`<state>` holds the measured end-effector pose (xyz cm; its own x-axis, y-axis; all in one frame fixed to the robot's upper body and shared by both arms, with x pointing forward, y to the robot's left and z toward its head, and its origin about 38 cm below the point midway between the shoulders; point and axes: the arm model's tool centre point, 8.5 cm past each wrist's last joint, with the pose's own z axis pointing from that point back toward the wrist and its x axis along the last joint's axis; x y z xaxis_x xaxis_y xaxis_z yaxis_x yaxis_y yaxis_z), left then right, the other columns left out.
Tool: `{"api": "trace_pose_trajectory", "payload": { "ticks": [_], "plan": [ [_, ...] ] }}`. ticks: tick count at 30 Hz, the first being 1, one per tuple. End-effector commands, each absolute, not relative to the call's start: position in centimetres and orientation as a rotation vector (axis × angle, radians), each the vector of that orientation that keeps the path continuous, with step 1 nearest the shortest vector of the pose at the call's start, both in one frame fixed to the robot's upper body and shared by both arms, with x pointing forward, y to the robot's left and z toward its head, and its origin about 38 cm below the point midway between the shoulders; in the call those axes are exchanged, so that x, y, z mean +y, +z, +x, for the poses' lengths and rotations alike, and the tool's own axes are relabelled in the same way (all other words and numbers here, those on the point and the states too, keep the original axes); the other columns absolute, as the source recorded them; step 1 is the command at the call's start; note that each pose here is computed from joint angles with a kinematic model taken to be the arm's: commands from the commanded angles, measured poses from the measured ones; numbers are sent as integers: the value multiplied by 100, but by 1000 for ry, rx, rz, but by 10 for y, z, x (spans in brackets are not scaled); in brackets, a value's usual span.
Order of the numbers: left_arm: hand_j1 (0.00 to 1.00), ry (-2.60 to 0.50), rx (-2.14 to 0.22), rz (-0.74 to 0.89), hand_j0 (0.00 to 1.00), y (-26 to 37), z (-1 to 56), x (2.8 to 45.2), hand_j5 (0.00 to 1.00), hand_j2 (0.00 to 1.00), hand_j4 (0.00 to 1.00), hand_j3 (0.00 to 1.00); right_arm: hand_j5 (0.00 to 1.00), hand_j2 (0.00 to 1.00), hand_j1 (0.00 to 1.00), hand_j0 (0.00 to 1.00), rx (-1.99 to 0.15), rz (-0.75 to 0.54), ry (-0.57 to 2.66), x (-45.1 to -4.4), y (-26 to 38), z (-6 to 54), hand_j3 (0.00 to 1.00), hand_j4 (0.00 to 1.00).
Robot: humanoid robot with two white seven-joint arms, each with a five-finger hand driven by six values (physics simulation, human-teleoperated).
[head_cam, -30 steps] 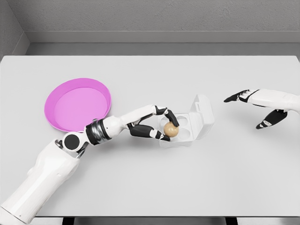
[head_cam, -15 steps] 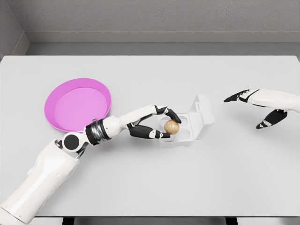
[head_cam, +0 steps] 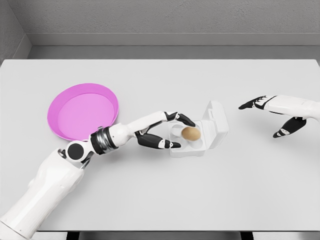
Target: Pack egg into the box and close the box lid
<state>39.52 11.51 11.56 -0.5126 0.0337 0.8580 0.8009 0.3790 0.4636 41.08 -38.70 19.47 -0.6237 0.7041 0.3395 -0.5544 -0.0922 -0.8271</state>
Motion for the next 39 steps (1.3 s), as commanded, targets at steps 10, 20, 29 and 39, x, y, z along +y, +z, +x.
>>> {"api": "trace_pose_trajectory", "payload": {
  "ticks": [10,20,29,39],
  "plan": [
    [77,-1191,-1871,-732,77,125,398,120,77,77,77,77,100,100,100,100,-1305,-187,1826,-389,198,412,100,100],
    [79,-1196,-1867,-726,79,125,398,122,79,79,79,79,100,100,100,100,-1339,-215,1827,-387,212,419,100,100],
    [80,-1197,-1869,-724,80,126,399,123,80,80,80,80,100,100,100,100,-1352,-196,1831,-378,208,421,100,100],
    [100,-1242,-1942,-703,100,180,390,182,100,100,100,100,100,100,100,100,-1304,-138,1825,-379,182,409,100,100]
  ]
}}
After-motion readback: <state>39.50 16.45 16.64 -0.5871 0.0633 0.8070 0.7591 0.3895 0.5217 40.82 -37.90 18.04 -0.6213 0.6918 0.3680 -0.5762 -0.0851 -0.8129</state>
